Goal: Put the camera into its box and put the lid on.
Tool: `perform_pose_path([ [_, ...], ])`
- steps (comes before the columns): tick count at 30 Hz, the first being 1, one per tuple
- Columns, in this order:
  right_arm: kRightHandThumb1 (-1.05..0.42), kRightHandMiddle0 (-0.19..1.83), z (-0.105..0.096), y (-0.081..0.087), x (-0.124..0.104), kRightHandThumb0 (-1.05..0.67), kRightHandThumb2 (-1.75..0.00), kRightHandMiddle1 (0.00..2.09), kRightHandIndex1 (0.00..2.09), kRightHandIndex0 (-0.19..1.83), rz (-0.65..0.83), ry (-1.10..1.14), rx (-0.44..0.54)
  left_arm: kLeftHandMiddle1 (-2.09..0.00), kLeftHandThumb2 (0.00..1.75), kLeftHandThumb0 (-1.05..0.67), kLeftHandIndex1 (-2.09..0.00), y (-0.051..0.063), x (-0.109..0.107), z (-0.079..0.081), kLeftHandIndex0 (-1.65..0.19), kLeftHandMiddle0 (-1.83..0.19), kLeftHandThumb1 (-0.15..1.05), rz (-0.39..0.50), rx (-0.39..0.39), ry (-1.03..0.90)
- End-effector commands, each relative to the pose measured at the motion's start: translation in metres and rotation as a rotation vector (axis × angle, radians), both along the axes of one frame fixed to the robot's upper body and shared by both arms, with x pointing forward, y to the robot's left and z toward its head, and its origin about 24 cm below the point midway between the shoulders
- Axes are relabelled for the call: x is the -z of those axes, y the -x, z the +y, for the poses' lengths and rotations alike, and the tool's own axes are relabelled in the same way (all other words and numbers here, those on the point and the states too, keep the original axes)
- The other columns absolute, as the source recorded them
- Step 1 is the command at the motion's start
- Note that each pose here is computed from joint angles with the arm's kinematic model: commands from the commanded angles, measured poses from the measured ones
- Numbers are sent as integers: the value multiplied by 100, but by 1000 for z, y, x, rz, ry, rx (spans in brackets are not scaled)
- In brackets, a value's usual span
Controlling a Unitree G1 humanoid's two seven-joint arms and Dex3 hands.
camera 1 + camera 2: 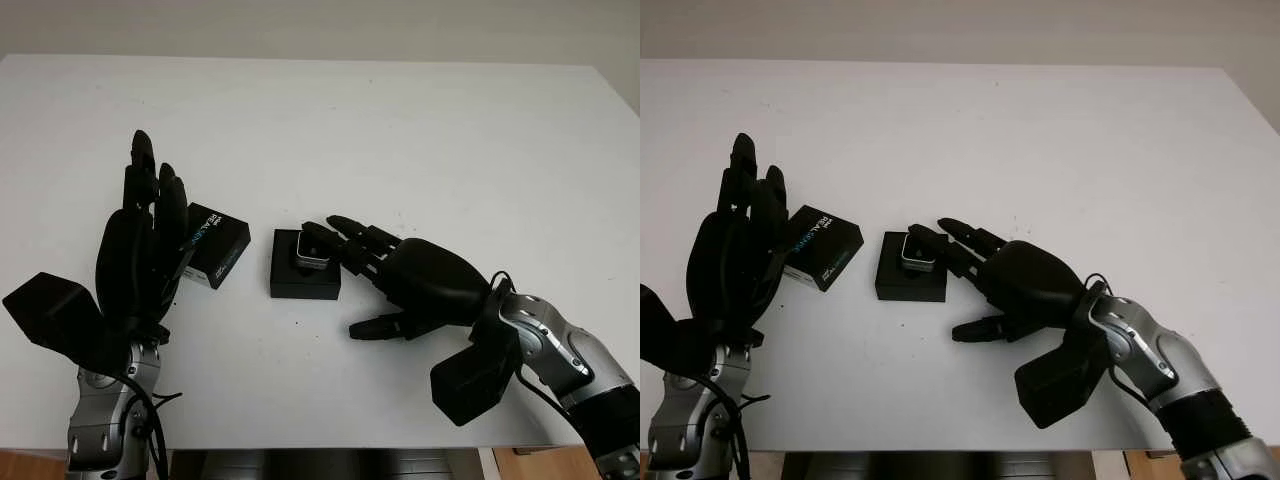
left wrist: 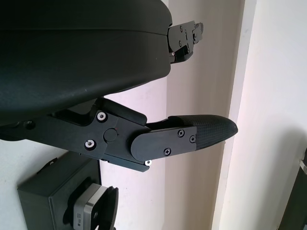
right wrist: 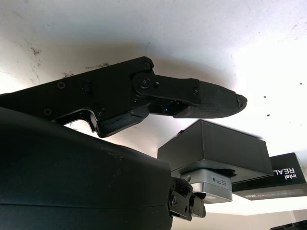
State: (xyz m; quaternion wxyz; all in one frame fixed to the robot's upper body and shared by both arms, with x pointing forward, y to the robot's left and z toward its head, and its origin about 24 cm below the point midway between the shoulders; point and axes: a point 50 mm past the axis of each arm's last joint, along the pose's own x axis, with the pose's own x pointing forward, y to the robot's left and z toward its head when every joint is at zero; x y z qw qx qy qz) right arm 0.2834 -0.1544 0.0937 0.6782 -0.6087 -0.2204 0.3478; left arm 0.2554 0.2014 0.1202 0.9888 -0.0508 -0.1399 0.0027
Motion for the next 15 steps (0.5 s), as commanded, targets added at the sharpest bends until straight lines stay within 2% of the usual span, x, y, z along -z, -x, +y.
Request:
perform_pose_path([
  [1, -105, 15, -8, 6, 19, -75, -55, 17, 5, -7, 83, 55, 27, 0, 53, -68, 0, 1, -5, -1, 19, 19, 105, -17, 4, -11],
  [8, -105, 14, 8, 1, 16, -75, -55, 15, 5, -8, 70, 9, -8, 0, 54, -68, 0, 0, -3, -4, 19, 19, 105, -13, 6, -4],
  [15, -105, 15, 42, -9, 15, -78, -58, 16, 6, -5, 59, -74, -92, 0, 54, -67, 0, 0, -2, -6, 19, 19, 105, -15, 9, 2],
])
